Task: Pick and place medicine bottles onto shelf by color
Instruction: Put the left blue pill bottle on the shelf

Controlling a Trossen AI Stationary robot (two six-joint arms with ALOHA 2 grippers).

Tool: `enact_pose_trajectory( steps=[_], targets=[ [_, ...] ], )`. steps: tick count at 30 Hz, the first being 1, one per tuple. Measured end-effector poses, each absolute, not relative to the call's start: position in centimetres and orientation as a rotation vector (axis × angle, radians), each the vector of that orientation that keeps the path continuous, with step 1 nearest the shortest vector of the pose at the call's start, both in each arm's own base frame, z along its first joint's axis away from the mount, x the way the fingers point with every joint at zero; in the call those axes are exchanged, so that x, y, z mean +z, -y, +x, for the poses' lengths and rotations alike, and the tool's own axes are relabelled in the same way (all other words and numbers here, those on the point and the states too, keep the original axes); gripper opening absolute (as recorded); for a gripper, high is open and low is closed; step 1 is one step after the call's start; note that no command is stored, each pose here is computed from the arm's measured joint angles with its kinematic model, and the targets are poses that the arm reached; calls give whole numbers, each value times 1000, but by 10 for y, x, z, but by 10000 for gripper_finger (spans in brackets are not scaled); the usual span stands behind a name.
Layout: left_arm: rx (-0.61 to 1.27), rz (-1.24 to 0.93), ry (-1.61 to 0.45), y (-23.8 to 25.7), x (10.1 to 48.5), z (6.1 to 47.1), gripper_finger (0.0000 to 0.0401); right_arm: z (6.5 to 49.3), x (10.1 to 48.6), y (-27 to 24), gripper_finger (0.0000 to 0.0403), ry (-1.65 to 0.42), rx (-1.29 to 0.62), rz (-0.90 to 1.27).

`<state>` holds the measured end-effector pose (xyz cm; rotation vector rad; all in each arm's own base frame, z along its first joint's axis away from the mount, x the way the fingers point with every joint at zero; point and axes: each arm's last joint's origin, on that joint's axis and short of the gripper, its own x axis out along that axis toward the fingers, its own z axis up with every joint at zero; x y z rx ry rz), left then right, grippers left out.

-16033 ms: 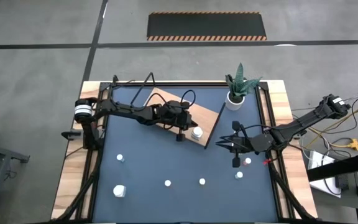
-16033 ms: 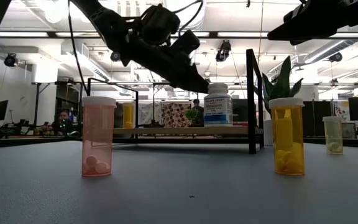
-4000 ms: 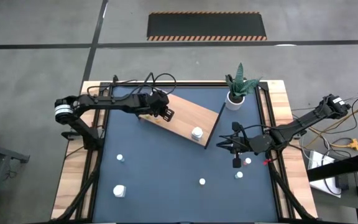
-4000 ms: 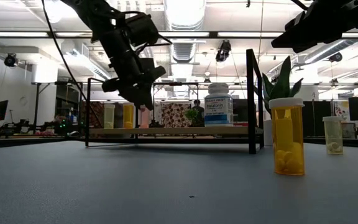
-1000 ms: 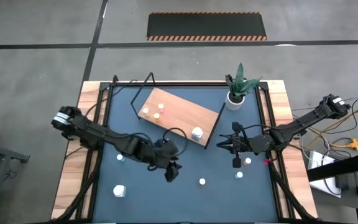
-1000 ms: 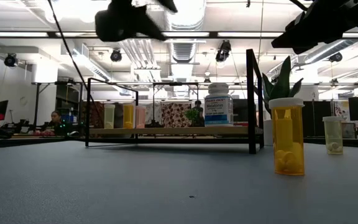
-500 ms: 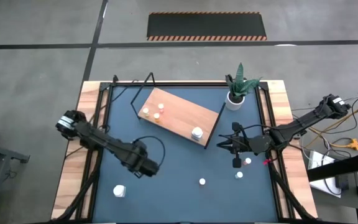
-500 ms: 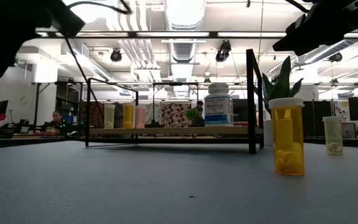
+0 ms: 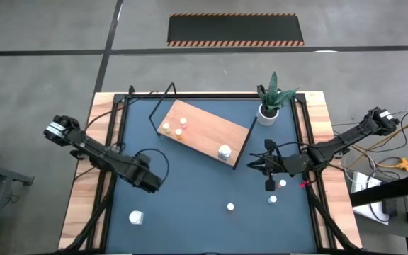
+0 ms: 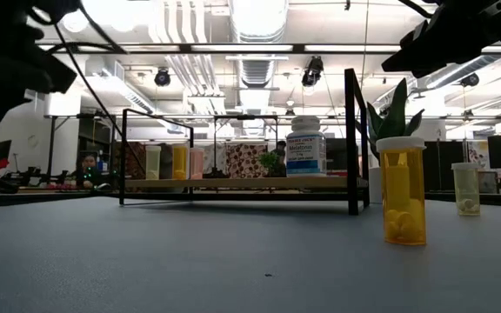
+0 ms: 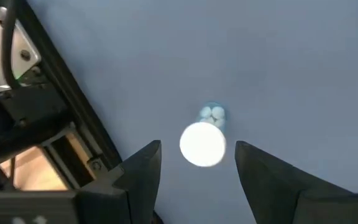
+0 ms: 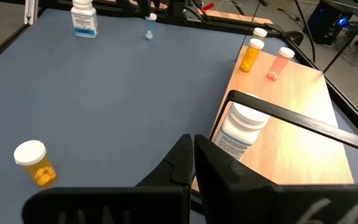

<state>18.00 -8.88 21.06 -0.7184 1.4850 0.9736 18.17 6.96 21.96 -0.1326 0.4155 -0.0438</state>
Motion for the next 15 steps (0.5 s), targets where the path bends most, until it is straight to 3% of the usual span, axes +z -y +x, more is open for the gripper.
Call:
enact_pose_trajectory(
  steps=[15],
  targets=[
    [934,-753,-1456,83,190,169,179,182,220,-70,9,-416,-45,-133]
  ],
)
